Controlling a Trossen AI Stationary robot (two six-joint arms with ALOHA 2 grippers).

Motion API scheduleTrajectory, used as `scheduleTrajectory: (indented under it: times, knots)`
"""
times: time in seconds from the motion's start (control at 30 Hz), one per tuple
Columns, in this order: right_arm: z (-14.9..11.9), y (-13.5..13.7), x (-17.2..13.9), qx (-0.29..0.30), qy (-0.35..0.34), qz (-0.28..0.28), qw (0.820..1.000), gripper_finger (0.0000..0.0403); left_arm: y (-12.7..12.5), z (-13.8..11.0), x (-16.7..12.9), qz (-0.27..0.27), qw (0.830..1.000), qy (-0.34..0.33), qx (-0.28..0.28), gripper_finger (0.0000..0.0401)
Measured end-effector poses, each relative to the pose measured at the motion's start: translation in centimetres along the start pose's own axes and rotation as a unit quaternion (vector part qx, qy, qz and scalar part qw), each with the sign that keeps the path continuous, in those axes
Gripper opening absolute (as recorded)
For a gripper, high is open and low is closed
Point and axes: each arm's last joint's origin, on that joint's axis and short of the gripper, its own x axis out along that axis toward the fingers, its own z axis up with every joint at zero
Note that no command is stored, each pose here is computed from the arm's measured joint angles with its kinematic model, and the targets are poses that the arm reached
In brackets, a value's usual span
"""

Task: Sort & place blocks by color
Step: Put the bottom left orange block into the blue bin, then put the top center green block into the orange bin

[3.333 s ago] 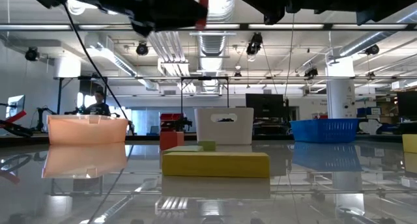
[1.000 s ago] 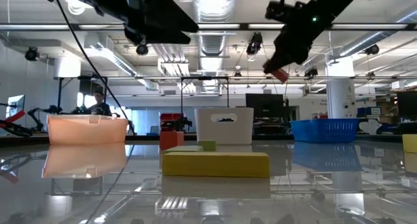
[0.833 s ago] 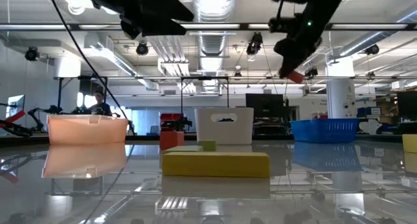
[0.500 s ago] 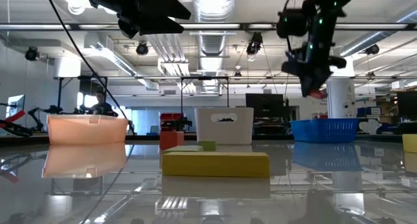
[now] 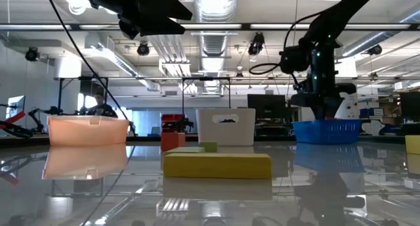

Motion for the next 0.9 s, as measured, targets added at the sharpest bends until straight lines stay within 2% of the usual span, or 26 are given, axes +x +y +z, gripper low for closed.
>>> scheduleTrajectory:
  times: [0.2,0.3,0.57,0.9]
  knots:
    - [0.0,0.1,0.3,-0.001,0.004,-0.003,1.0,0.0208,0.0,-0.1,0.0,0.001,1.0,-0.003,-0.002,0.0257]
    - [0.1,0.1,0.1,0.0,0.001,-0.002,1.0,0.0229,0.0,-0.1,0.0,0.003,1.0,-0.003,-0.002,0.0257]
    - [-0.3,0.4,-1.8,-0.009,-0.033,0.017,0.999,0.0223,0.0,-0.3,0.2,0.014,1.0,-0.001,-0.012,0.0257]
    - [-2.8,2.8,-6.6,-0.067,-0.117,0.08,0.988,0.0212,-0.3,-2.0,1.6,0.03,0.999,0.029,-0.029,0.0257]
